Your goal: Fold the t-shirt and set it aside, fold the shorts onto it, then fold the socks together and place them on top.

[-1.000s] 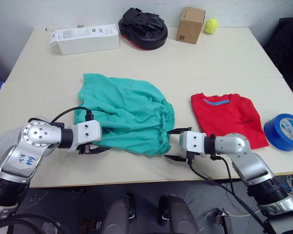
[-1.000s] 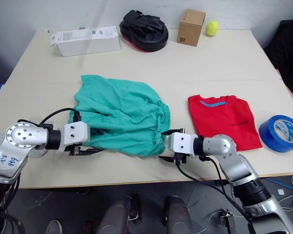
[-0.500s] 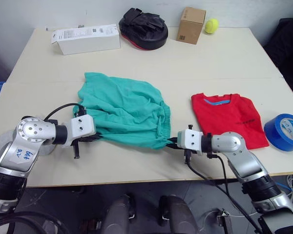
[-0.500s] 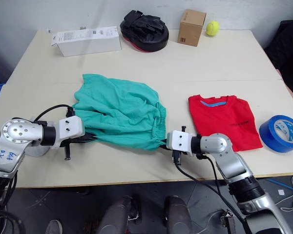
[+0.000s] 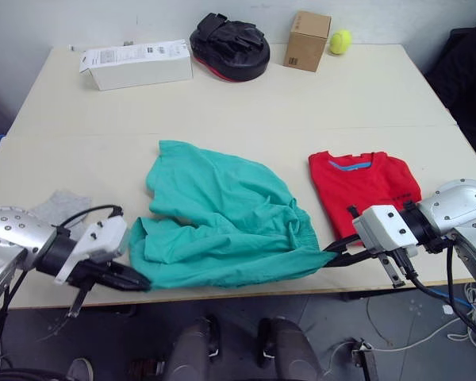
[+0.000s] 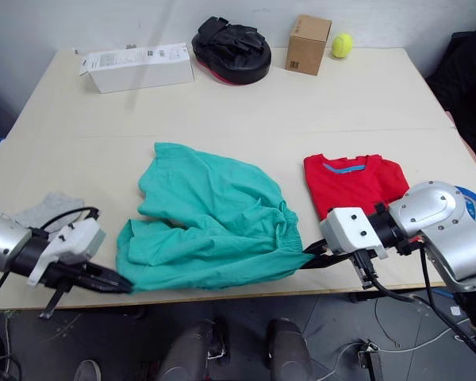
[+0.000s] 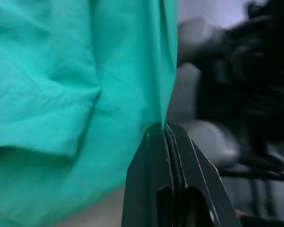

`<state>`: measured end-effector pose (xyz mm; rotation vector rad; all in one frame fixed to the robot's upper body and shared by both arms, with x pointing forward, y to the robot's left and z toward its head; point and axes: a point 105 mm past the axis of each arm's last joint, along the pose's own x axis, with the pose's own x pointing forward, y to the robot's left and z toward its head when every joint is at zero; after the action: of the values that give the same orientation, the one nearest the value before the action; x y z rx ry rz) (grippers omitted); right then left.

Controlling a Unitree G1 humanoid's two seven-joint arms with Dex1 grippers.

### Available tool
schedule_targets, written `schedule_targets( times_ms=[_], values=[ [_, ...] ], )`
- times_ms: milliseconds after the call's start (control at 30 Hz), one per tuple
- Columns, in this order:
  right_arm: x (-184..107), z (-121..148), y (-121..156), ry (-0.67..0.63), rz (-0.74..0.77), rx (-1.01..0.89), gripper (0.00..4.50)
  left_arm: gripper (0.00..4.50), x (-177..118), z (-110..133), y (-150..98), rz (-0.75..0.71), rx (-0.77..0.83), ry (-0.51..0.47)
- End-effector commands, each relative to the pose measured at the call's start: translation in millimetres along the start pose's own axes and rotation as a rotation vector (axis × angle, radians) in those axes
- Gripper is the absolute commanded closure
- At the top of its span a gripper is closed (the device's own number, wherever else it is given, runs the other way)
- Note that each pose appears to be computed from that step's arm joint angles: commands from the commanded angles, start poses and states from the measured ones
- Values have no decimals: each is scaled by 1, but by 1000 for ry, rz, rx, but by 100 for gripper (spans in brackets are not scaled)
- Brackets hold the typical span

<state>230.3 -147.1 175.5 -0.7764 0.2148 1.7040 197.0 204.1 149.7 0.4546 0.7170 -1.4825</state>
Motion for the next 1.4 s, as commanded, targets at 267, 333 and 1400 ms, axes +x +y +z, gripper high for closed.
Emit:
schedule_targets(
  times_ms=[267, 333, 1400],
  values=[
    [8, -18, -25, 50, -55, -55, 446, 450, 5, 10, 46, 271, 104, -74],
    [7, -16, -28, 40, -71, -55, 450, 411, 1, 12, 53, 304, 109, -90],
    [21, -21, -25, -13, -196, 23, 450, 1, 18, -7, 34, 229, 429, 146]
  ],
)
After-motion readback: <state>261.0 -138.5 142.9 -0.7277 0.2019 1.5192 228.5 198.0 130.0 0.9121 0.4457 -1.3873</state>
